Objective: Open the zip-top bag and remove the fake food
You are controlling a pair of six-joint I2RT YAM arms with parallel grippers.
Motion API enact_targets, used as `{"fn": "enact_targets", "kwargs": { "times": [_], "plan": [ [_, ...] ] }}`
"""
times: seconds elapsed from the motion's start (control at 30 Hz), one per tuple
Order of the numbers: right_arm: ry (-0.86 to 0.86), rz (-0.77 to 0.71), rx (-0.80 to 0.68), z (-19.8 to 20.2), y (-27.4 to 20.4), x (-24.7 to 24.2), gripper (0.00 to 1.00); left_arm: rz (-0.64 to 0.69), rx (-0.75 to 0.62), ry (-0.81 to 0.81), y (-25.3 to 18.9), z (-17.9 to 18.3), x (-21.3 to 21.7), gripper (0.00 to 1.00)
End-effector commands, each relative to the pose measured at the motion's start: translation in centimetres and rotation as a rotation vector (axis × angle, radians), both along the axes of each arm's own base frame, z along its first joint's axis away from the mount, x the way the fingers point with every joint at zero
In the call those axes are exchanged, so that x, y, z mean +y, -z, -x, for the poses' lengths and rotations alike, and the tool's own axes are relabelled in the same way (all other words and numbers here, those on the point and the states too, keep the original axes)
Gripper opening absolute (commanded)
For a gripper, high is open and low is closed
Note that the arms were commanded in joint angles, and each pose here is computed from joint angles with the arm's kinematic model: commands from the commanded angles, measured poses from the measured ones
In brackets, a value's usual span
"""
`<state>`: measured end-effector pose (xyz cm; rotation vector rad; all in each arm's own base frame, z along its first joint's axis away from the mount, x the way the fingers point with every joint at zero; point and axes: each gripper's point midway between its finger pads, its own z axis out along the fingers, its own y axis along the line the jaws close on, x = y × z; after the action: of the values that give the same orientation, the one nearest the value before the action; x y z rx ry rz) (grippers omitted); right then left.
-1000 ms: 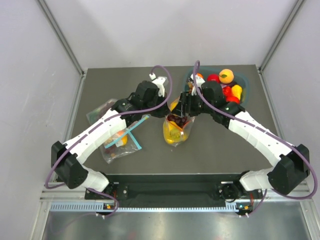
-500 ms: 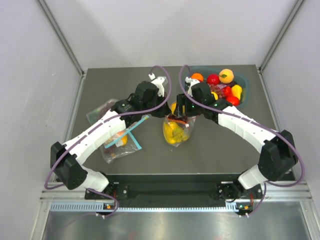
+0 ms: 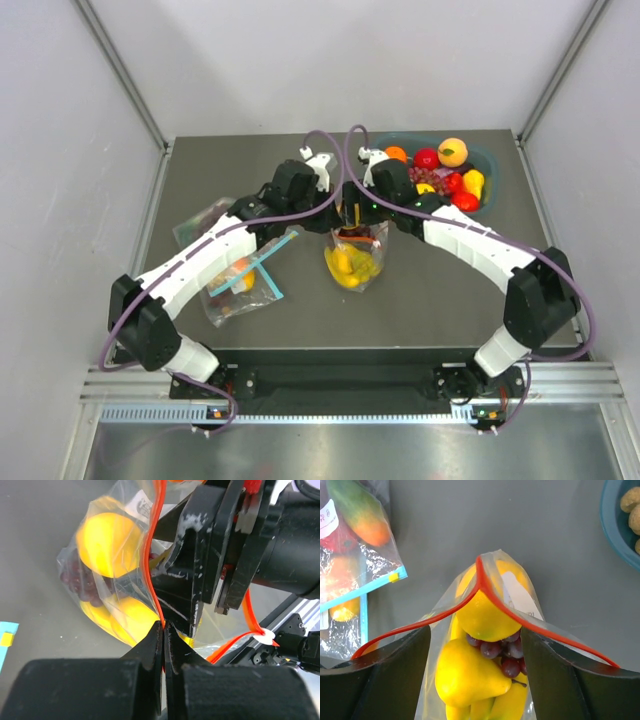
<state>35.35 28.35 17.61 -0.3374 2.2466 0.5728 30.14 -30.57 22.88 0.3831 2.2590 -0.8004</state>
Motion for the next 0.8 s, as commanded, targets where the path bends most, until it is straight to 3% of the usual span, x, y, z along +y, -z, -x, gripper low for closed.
{"fn": "enact_targets", "kwargs": {
  "times": [0.0,0.17,0.33,0.57,0.67,0.77],
  "plan": [
    [-0.063,-0.052,-0.059,-0.3,-2.3,2.9,0.73,0.056,-0.050,0.050,-1.9,-0.6,-1.1,0.00],
    [-0.103,-0.025,-0.041,-0.3,-0.3,3.8,0.75,0.064,-0.059,0.058,-2.3,-0.9,-0.8,0.00],
    [-0.104,-0.031,-0.089,-1.7,0.0,4.8,0.87,0.061,-0.046,0.056,-1.9,-1.2,-0.3,0.00],
    [-0.139,0.002,-0.112,-3.1,1.3,6.1,0.88,0.059,-0.035,0.067,-1.6,-1.3,0.1,0.00],
    [-0.163,0.012,-0.081,-3.1,2.3,6.7,0.86,0.059,-0.031,0.066,-1.5,-1.5,0.4,0.00],
    [-0.172,0.025,-0.055,-2.7,3.5,6.6,0.69,0.060,-0.035,0.058,-1.6,-1.7,0.7,0.00]
  ]
}}
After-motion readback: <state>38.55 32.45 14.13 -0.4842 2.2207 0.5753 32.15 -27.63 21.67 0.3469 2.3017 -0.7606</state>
